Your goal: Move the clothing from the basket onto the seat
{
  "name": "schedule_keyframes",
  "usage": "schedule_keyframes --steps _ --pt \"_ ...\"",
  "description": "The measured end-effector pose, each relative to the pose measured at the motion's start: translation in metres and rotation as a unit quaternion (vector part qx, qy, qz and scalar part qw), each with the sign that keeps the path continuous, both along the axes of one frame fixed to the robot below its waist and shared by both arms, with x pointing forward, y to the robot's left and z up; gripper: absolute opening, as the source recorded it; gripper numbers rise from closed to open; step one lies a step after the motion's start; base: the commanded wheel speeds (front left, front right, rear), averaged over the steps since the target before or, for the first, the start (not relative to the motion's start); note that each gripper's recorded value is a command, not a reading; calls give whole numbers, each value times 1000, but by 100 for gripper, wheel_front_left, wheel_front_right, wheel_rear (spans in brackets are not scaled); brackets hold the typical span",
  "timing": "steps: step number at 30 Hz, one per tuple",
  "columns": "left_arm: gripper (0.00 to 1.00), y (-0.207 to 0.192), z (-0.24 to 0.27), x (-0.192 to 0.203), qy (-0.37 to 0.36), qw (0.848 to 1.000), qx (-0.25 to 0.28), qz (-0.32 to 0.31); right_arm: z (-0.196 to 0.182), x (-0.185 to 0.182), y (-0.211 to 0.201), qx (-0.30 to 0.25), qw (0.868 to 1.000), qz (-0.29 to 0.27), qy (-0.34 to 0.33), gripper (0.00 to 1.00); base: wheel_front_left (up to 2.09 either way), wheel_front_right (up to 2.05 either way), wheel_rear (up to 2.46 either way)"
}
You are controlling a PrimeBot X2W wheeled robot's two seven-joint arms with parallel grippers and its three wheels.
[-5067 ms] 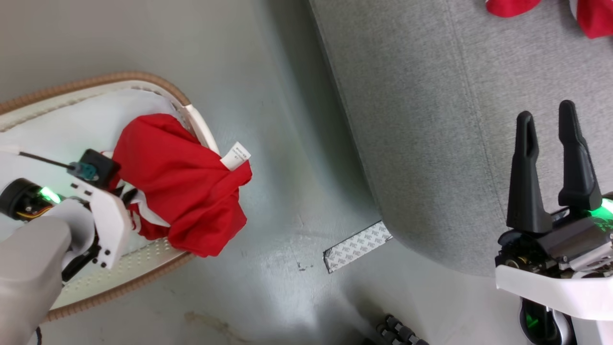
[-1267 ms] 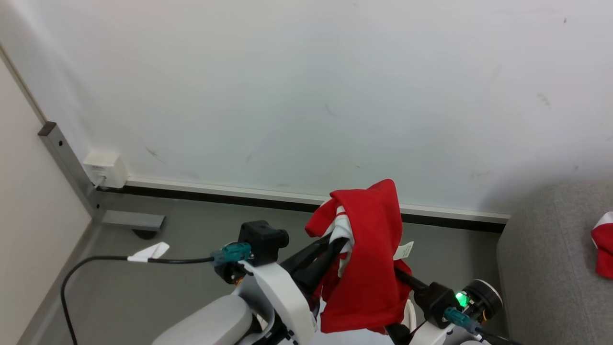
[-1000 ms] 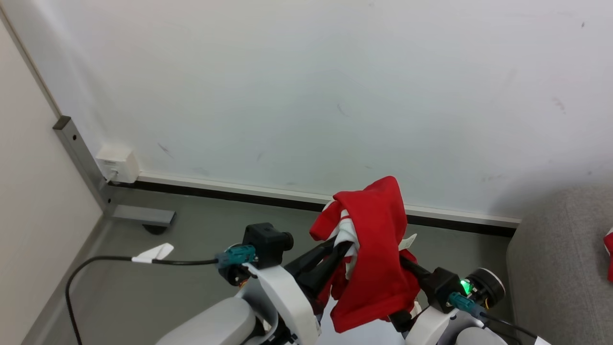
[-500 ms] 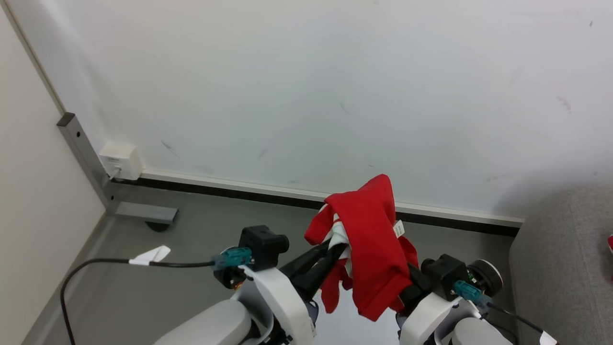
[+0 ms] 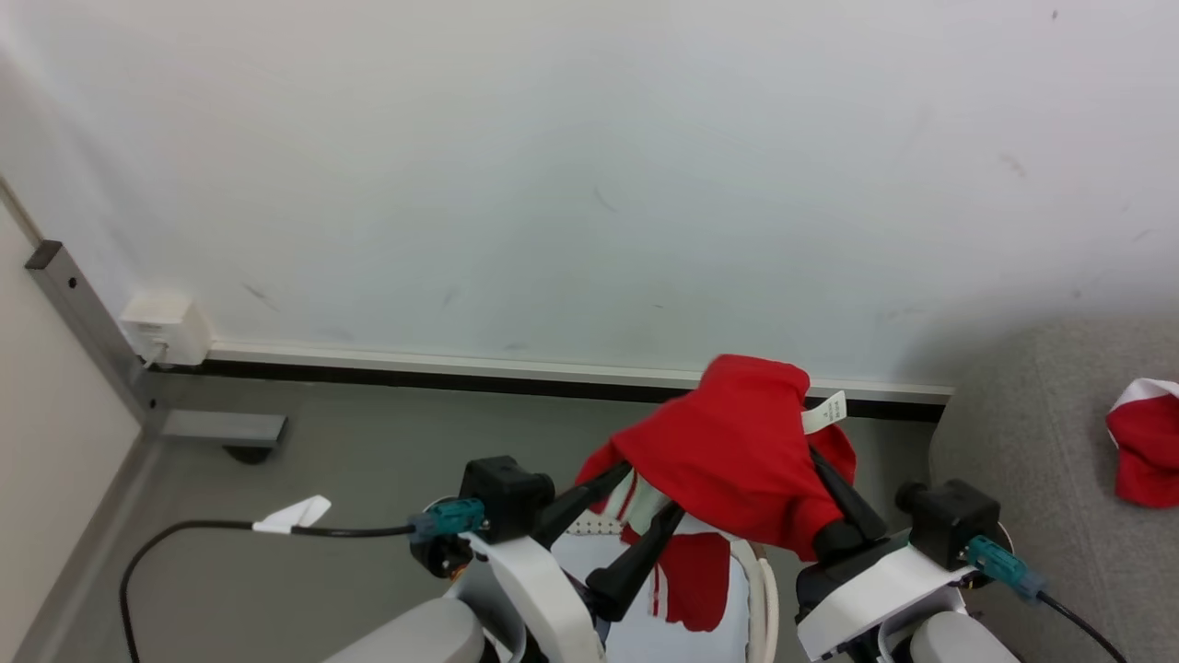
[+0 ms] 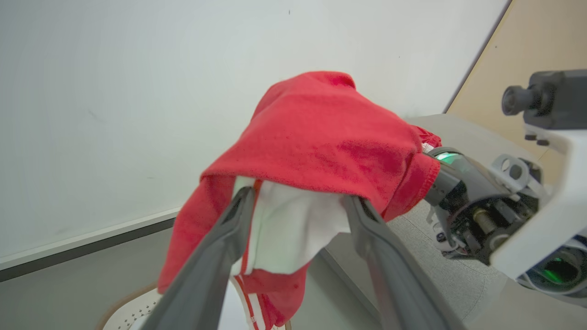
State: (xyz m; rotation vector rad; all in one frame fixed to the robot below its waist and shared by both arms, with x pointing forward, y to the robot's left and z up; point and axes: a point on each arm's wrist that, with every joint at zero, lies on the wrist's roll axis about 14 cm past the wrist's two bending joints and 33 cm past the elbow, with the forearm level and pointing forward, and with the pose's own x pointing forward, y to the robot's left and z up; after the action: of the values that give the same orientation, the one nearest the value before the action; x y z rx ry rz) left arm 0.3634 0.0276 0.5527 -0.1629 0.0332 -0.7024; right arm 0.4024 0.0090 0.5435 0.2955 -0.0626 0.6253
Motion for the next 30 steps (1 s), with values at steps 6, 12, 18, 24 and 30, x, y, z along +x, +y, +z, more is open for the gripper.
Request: schedule_keyframes --steps 6,12,18,24,30 --pt "100 -19 -6 0 6 1000 -1 -28 9 11 -47 16 998 -67 -11 0 0 0 0" --pt "100 -44 -8 -1 -2 998 1 -67 25 13 -96 33 990 -135 -32 0 0 0 0" --pt "100 -70 -5 1 -24 994 5 -105 33 2 -149 24 978 -200 -53 0 0 0 0" --pt "100 -101 -1 -3 -47 988 3 -148 39 -19 -195 18 964 -258 -66 0 0 0 0" --pt "100 -130 11 -10 -77 979 -10 -190 40 -47 -232 24 947 -311 -70 0 0 0 0"
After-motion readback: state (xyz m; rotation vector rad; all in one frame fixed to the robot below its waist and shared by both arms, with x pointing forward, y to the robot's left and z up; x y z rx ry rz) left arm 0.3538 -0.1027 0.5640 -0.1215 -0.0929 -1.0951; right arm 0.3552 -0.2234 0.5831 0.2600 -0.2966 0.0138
